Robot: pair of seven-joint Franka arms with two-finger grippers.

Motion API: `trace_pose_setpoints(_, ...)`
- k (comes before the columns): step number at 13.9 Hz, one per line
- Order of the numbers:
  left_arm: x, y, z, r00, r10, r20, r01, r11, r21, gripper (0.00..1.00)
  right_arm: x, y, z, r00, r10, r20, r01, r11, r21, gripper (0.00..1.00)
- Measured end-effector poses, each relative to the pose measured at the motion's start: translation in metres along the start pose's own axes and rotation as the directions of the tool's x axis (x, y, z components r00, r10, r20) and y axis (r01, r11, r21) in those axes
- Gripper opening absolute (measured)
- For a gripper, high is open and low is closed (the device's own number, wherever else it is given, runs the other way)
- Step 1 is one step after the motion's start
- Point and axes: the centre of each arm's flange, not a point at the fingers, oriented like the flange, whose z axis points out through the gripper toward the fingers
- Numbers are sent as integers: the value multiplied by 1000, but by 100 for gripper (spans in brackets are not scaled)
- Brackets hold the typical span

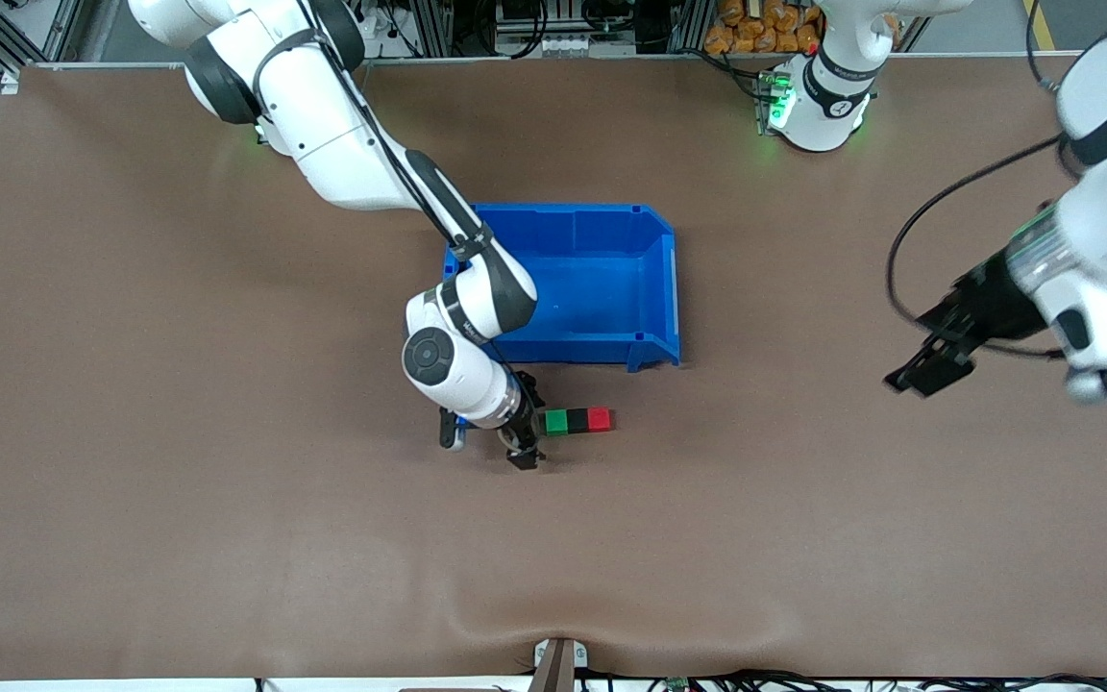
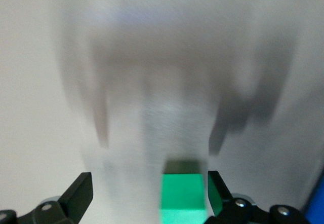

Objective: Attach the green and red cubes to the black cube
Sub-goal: 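Set the green cube against the black cube while the left gripper opens, then open the right gripper and withdraw it from the cubes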

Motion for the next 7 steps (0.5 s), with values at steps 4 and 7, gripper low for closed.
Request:
trace_pose_setpoints(4, -9, -45, -18, 974, 227, -7, -227, 974, 21, 100, 25, -32, -29, 1000, -28, 9, 28, 998, 49, 100)
trace_pose_setpoints(7, -9, -72, -29, 924, 382, -5, -381, 922, 66, 100, 50, -51, -42, 999, -42, 5, 42, 996, 75, 100)
